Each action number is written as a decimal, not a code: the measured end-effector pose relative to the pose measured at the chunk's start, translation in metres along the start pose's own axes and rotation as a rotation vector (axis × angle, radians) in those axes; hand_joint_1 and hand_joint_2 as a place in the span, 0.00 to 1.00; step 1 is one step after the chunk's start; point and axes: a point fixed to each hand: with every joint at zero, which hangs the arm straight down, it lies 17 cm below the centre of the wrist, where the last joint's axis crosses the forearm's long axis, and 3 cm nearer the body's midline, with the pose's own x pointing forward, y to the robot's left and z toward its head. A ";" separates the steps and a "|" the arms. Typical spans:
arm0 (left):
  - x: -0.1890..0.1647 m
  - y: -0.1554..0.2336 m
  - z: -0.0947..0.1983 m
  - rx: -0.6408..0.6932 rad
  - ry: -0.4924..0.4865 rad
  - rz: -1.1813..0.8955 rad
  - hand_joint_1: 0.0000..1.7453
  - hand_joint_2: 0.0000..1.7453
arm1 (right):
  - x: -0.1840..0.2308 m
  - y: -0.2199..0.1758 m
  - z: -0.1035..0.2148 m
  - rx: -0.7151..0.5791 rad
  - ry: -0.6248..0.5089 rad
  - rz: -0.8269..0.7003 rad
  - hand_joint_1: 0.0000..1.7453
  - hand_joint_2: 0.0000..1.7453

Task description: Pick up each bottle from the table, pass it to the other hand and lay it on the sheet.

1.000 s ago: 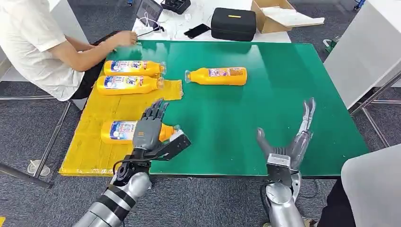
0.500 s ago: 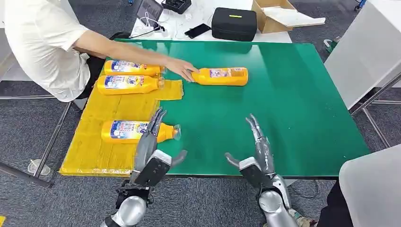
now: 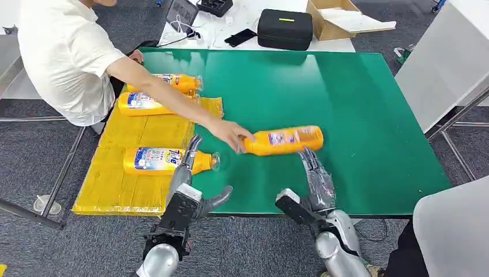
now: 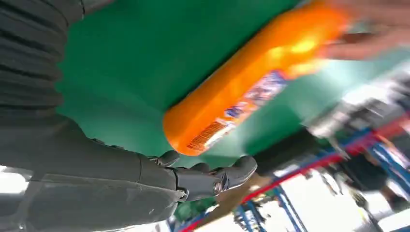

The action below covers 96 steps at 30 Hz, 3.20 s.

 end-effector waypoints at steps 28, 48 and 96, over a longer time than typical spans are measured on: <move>-0.004 -0.014 -0.010 -0.008 0.030 0.044 0.00 1.00 | -0.067 0.025 -0.053 0.251 0.142 0.285 0.00 1.00; -0.004 -0.019 -0.016 -0.014 0.029 0.037 0.00 1.00 | -0.086 0.033 -0.068 0.397 0.194 0.324 1.00 1.00; -0.044 -0.020 -0.002 0.087 0.307 0.772 0.00 1.00 | 0.032 0.009 -0.058 0.048 -0.057 -0.574 1.00 1.00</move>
